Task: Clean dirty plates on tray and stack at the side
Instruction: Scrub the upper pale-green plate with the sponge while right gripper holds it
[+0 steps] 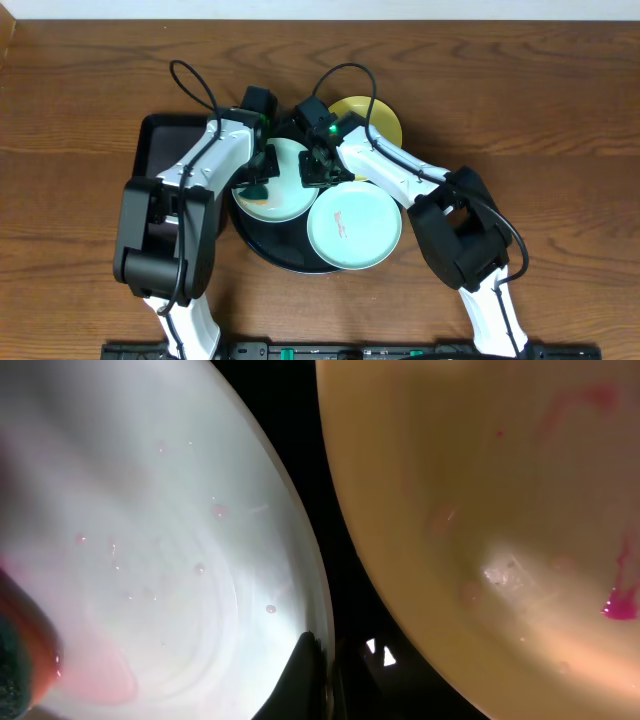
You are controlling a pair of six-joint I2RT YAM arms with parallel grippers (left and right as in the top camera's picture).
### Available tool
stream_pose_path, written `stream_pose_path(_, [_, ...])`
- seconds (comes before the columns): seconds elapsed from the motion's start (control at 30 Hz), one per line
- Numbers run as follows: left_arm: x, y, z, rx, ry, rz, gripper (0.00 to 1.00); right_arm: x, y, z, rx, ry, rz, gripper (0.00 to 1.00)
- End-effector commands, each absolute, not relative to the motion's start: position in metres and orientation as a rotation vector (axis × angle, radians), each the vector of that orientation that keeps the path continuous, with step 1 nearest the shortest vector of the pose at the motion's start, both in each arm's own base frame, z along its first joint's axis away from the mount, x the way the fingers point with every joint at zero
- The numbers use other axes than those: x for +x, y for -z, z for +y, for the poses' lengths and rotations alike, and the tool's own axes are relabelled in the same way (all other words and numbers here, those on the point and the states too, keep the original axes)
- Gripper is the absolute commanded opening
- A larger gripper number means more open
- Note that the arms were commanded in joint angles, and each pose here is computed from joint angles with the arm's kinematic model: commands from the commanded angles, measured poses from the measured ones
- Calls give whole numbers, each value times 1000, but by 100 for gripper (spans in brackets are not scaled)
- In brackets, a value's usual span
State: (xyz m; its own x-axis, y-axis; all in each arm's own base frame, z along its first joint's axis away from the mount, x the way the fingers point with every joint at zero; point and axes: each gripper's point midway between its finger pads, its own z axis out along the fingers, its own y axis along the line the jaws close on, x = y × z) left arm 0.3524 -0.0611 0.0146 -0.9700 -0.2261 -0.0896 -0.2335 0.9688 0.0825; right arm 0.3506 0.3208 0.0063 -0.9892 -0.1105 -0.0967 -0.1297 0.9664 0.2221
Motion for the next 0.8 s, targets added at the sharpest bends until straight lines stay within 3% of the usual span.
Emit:
stream_pose_path(0.0, [346,-9,-71,-287,-76,3087,7,345,10,315,-232,-307,3066,1])
stream_pose_path(0.23, [332,-17,-135,91,479,3139,7,345,10,315,-232,-307,3066,1])
stream_pose_path(0.4, [352,-16,-131,87,414,3062,7,345,10,315,-232,-307,3067,1])
stream_pose_path(0.57, [378,-13,-93,-117,65,2972,8,345,10,315,-232,-306,3066,1])
stream_pose_path(0.77, [364,-12,-66,-293,-156,2995,7,345,10,315,-232,-306,3066,1])
